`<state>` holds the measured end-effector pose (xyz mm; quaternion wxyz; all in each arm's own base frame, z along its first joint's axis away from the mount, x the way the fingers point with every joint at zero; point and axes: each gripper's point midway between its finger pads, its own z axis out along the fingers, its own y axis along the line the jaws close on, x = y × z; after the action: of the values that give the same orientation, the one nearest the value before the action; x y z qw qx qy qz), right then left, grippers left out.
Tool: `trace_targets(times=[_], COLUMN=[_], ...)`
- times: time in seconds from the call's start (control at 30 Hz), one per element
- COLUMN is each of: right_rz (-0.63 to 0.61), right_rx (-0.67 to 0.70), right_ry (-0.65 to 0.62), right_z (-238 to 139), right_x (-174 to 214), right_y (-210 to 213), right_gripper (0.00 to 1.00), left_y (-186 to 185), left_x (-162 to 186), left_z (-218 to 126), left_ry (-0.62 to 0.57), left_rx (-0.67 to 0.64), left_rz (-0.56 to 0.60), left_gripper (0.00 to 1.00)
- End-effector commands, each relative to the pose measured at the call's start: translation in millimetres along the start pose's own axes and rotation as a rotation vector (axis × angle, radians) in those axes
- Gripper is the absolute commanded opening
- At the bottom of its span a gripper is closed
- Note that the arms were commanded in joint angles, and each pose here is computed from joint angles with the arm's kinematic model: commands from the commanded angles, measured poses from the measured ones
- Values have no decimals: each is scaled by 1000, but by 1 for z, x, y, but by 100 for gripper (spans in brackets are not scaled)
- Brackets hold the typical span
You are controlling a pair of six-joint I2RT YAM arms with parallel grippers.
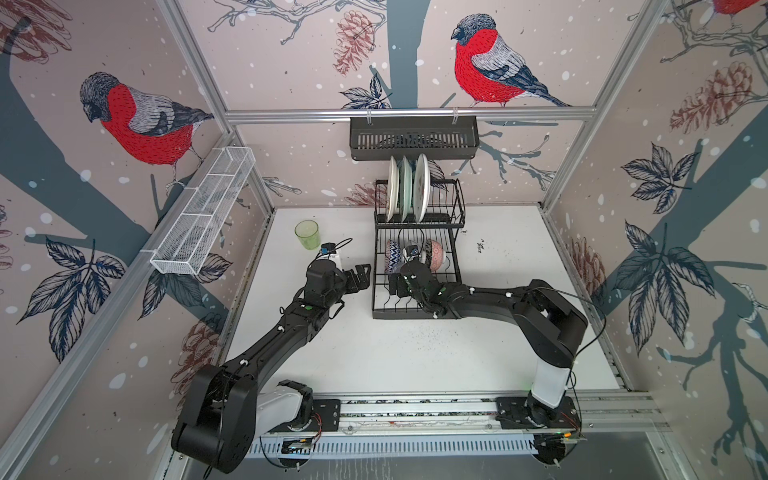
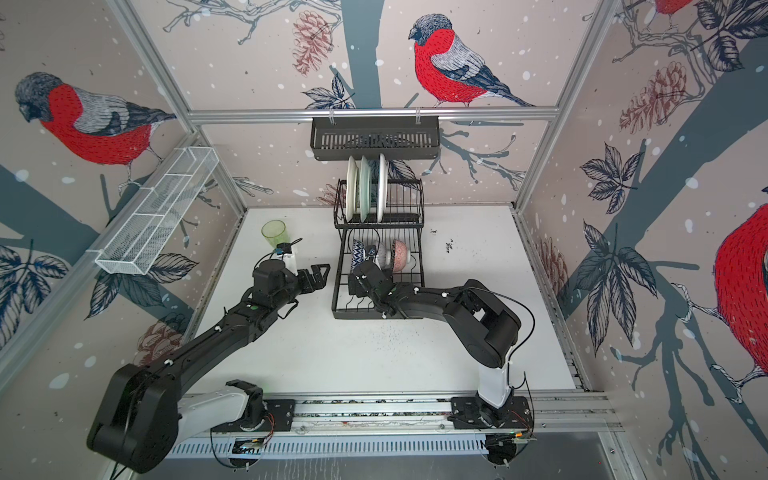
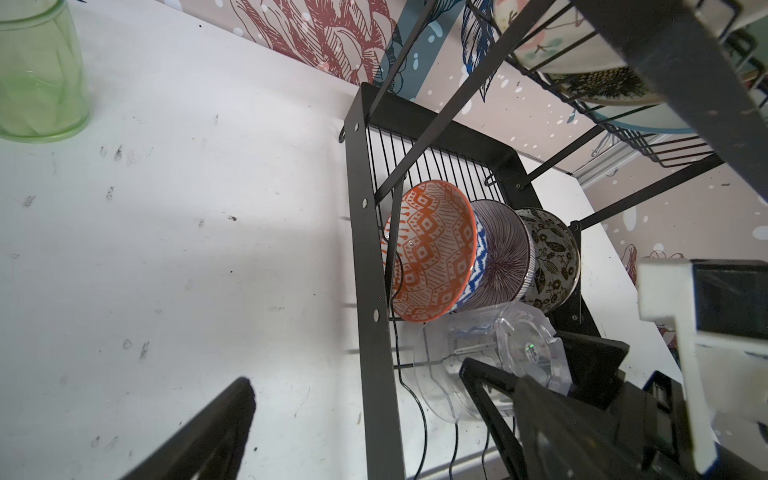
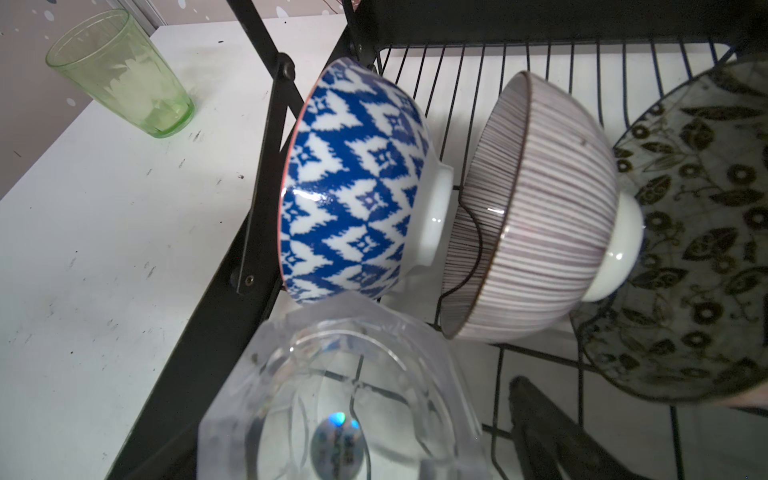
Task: Unload the mixed dishes from the dish rack
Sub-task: 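Lower the right gripper onto the clear octagonal glass while the left arm returns, then close the right gripper on the clear glass and lift it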
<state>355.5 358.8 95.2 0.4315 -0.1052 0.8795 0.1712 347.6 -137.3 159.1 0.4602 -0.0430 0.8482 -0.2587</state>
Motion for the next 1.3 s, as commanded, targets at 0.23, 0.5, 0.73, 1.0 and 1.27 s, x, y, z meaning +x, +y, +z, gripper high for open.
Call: trace_targets(times=[0.23,0.5,0.73,1.0,1.27], right_rz=[15,52,106,134,203], right_rx=[-9,-28,-96,-162,-269], right_ry=[-29,-49,-60,-71,-105], right_z=[-6,-15,-23,-35,-64], right_x=[-7,-12,-20,-30,-53], right_y=[2,0,0,7,7], right_gripper=[77,75,71,70,70], left_y=[-8,-9,-12,-16,-25], left_x=[-7,-6,-6,-9,-14], left_z=[1,2,2,-3,-10], left_ry=[-26,-24,-22,-38,-63], left_rx=[33,42,55,65,111], left_rz=[7,7,8,12,-21], left_gripper=[97,97,97,97,97])
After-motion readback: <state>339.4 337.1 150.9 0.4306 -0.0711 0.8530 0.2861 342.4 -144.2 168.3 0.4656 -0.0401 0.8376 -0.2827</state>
